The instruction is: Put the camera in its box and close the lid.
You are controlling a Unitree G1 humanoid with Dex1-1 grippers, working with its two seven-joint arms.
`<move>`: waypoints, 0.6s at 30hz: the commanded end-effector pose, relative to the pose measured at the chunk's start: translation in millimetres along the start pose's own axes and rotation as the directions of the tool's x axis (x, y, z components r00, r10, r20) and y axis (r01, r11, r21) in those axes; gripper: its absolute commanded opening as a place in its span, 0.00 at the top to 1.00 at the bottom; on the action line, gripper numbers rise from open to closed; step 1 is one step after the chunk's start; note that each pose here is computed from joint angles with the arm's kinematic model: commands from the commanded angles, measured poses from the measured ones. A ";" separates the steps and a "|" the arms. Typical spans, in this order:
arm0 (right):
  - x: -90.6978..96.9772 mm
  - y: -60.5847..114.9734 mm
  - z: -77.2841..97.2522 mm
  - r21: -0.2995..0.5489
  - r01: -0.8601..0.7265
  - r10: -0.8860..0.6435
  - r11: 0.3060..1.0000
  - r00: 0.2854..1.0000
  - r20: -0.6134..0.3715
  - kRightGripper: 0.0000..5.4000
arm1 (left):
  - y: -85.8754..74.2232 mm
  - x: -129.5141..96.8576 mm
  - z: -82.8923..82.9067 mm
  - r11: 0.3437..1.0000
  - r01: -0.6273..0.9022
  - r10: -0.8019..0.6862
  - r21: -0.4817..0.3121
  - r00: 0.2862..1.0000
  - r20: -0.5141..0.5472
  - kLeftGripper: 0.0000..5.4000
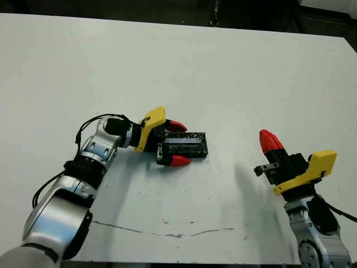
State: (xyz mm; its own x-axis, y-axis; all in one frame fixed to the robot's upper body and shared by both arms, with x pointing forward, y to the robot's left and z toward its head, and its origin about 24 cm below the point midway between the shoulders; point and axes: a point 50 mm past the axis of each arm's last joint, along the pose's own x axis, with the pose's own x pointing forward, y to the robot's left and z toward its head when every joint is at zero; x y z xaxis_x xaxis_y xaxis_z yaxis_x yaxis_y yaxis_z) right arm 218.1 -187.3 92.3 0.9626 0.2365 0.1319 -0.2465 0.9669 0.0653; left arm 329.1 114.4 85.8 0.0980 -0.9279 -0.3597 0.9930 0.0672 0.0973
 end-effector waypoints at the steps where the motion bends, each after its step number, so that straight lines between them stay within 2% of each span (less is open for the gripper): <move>1: -1.3 -2.2 -0.2 -0.011 0.004 -0.004 1.000 1.000 -0.018 1.00 | -6.4 -24.7 -20.1 0.997 -0.028 0.026 -0.075 0.999 -0.038 0.00; 10: -0.9 -1.0 -1.2 0.010 0.001 0.000 1.000 1.000 -0.022 1.00 | -5.1 -81.9 -24.6 0.979 -0.163 0.155 -0.123 0.986 -0.067 0.00; 14: -1.1 -0.4 -1.7 0.003 0.001 -0.001 1.000 1.000 -0.023 1.00 | -3.9 -97.3 -25.8 0.968 -0.224 0.216 -0.110 0.973 -0.081 0.00; 18: -1.2 -0.8 -2.1 -0.001 -0.001 0.001 1.000 1.000 -0.023 1.00 | -3.9 -109.2 -28.0 0.952 -0.272 0.264 -0.143 0.962 -0.073 0.00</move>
State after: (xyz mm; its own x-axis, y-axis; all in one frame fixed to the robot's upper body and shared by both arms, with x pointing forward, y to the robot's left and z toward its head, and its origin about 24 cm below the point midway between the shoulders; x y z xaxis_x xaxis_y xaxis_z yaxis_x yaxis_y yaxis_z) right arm 218.5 -185.2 92.5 0.9613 0.2436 0.1284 -0.2542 0.9644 0.0732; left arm 320.2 215.3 102.5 0.3366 -0.8611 -0.3812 0.9399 0.3320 0.0800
